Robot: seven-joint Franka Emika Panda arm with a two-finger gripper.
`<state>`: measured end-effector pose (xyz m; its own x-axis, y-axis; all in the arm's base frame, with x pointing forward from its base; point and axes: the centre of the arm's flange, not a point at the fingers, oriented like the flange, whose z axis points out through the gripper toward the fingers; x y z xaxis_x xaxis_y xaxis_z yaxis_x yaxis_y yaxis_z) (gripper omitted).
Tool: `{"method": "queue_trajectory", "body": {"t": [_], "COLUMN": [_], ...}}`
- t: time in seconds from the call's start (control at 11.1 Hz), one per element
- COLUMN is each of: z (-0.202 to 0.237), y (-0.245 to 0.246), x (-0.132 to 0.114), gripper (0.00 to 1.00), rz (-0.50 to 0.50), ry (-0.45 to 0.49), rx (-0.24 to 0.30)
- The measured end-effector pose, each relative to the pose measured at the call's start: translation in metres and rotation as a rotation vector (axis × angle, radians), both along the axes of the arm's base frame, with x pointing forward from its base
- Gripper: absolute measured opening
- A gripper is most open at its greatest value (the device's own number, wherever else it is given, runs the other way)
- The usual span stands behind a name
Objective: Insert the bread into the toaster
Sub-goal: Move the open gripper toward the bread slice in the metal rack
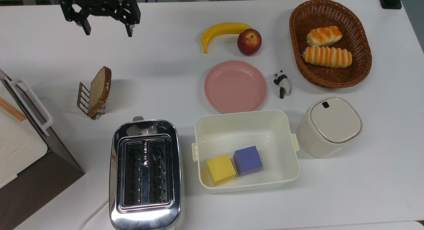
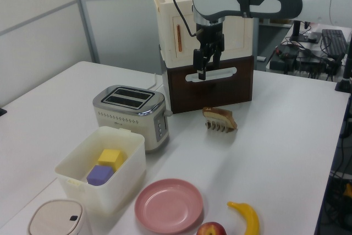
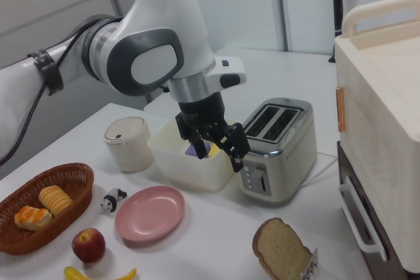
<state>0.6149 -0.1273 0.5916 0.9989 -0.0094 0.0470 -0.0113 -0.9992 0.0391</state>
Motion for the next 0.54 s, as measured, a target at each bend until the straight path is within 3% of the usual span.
{"method": "queue_trajectory", "body": {"t": [0.54], "z": [-0.0028], "y": [0.0016], "x": [0.0004], "gripper": [1.0], "rz": [0.003], "ry": [0.005], "rx": [0.002]}}
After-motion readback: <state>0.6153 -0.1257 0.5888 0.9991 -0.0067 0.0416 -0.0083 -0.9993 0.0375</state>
